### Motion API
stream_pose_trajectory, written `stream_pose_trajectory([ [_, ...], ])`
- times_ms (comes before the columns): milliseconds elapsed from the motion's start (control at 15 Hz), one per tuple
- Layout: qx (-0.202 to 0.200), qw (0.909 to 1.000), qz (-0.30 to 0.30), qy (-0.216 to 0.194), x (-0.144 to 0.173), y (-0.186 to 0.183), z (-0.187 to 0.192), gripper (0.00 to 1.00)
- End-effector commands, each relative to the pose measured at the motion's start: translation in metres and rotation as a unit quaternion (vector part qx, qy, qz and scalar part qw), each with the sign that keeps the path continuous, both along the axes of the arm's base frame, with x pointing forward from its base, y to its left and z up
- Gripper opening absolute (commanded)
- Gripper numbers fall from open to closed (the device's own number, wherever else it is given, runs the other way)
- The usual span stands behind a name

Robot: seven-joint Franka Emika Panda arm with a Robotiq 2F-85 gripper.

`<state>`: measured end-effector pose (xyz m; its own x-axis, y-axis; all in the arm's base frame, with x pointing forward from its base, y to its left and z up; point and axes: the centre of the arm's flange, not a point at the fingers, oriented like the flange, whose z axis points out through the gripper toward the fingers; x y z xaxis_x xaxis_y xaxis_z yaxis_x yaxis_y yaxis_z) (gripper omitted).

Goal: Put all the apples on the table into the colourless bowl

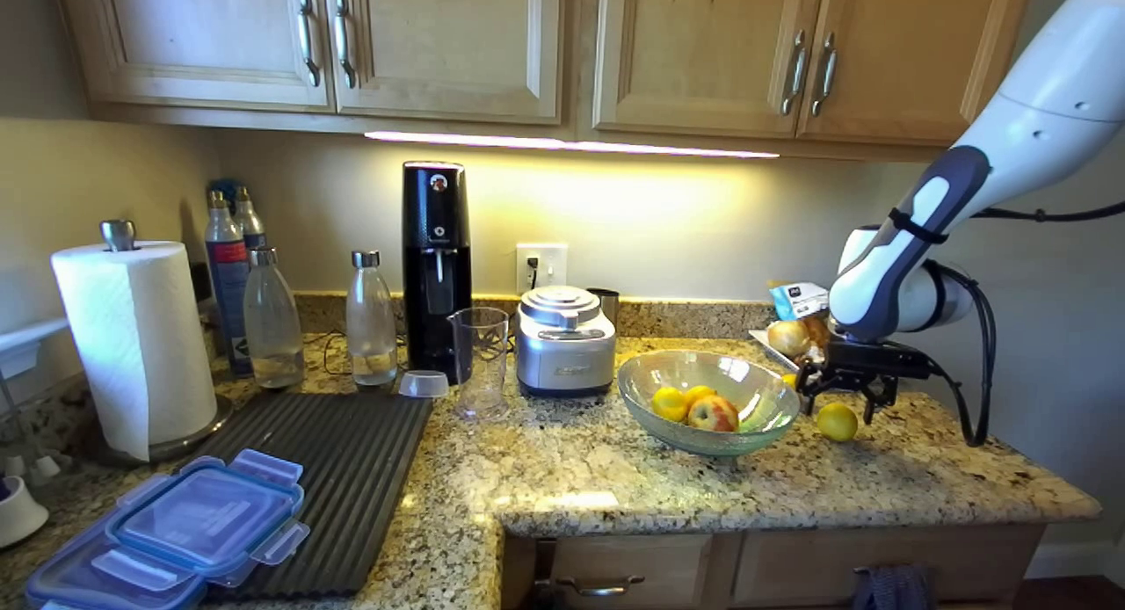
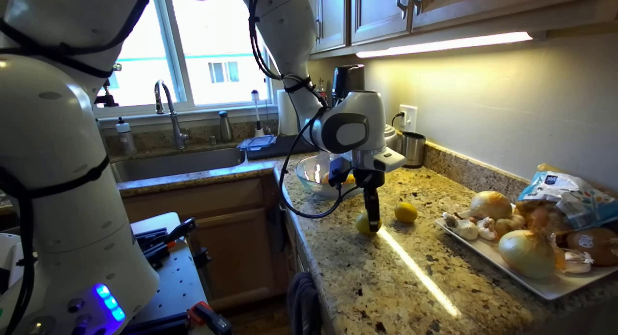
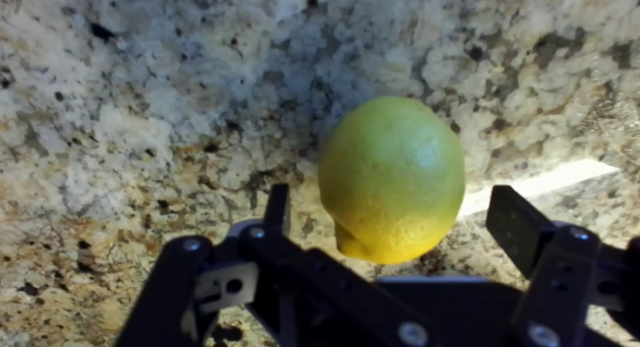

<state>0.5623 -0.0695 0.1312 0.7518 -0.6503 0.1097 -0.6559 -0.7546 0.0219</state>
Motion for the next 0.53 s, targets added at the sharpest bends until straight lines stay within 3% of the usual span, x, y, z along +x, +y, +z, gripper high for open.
stream_pose_trajectory([
  [0,0.010,0.9998,-0.017,-0.003,-0.0029,-0.0087,-0.0077,1.00],
  [133,0.013,0.9997,-0.022,0.000,-0.0059,-0.0104,-0.0104,0.94],
  [267,0.014,0.9996,-0.025,-0.001,-0.0076,-0.0103,-0.0098,0.67],
  [467,0.017,0.9995,-0.028,-0.002,-0.0079,-0.0097,-0.0088,0.47],
])
